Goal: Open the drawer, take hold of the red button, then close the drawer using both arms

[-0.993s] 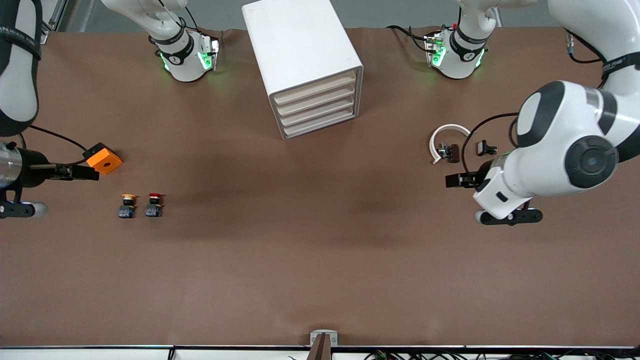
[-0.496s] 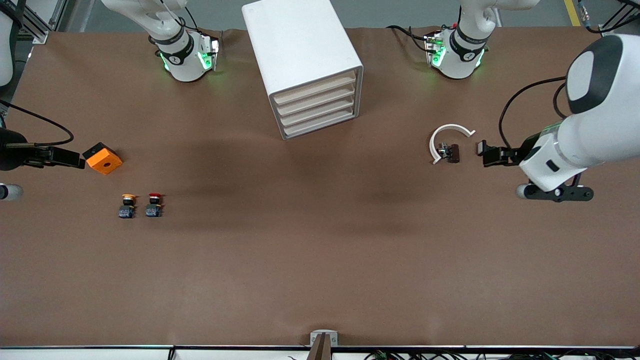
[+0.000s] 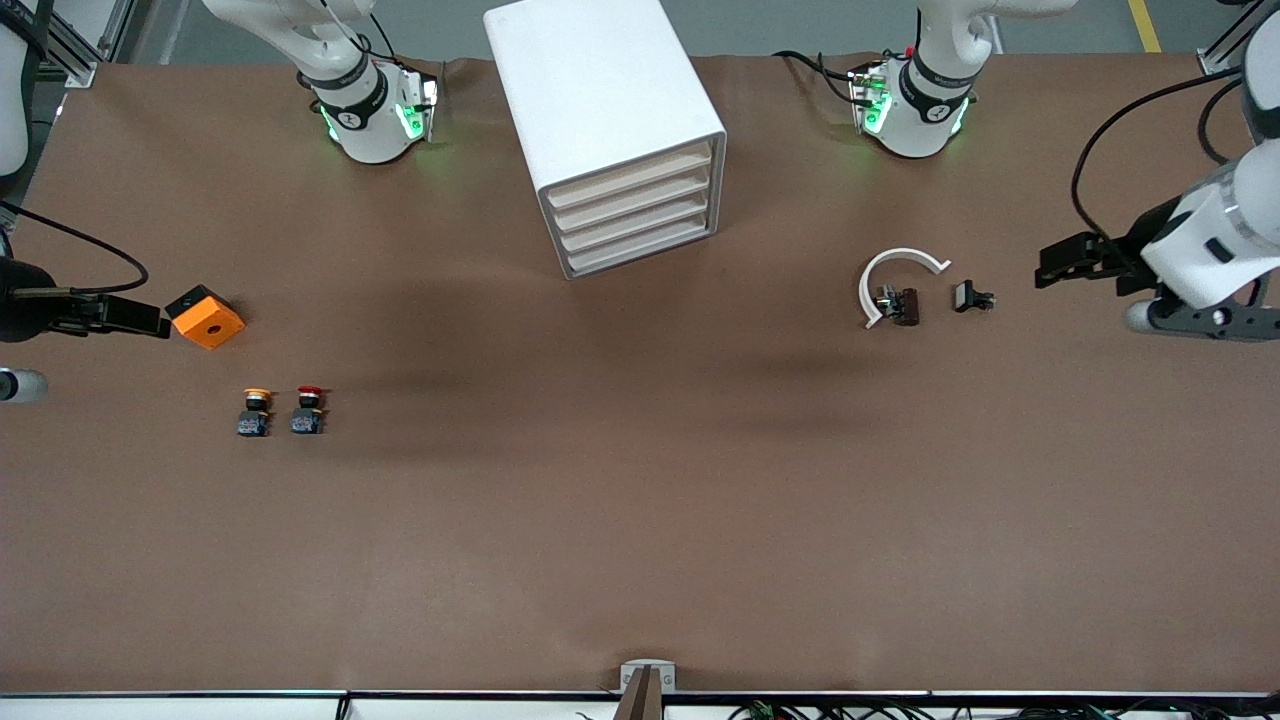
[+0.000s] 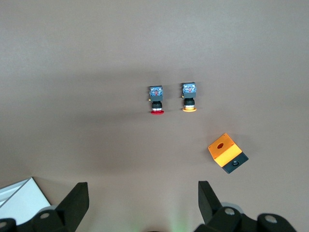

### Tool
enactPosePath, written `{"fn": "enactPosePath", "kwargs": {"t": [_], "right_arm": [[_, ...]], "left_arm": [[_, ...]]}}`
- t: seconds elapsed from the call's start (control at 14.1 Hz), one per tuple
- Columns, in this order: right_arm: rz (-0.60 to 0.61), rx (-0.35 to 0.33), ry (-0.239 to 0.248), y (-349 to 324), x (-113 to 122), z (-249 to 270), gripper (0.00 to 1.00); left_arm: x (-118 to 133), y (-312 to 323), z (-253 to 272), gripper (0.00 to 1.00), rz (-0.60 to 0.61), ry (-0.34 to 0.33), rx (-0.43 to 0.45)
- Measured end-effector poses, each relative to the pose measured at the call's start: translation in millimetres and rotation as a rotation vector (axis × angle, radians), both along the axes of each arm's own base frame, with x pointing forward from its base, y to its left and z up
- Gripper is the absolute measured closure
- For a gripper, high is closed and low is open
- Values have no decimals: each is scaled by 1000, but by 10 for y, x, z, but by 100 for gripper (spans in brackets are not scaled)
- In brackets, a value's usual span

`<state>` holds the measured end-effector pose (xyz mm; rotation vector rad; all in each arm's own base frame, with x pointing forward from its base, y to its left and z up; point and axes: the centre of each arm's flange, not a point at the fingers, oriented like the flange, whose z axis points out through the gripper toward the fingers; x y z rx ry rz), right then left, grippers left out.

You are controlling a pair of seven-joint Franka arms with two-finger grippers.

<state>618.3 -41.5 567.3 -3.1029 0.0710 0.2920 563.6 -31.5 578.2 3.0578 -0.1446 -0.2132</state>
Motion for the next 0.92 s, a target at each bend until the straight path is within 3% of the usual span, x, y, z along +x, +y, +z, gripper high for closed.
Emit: {"fn": "enactPosePath", "kwargs": {"t": [0.5, 0.92], "right_arm": [[-2, -23, -1, -31, -2, 12, 0], [-3, -30, -74, -34, -38, 371, 0]], "left_arm": [[-21, -121, 100, 0, -27, -39, 5], [-26, -111, 324, 0, -29, -89, 25]]}}
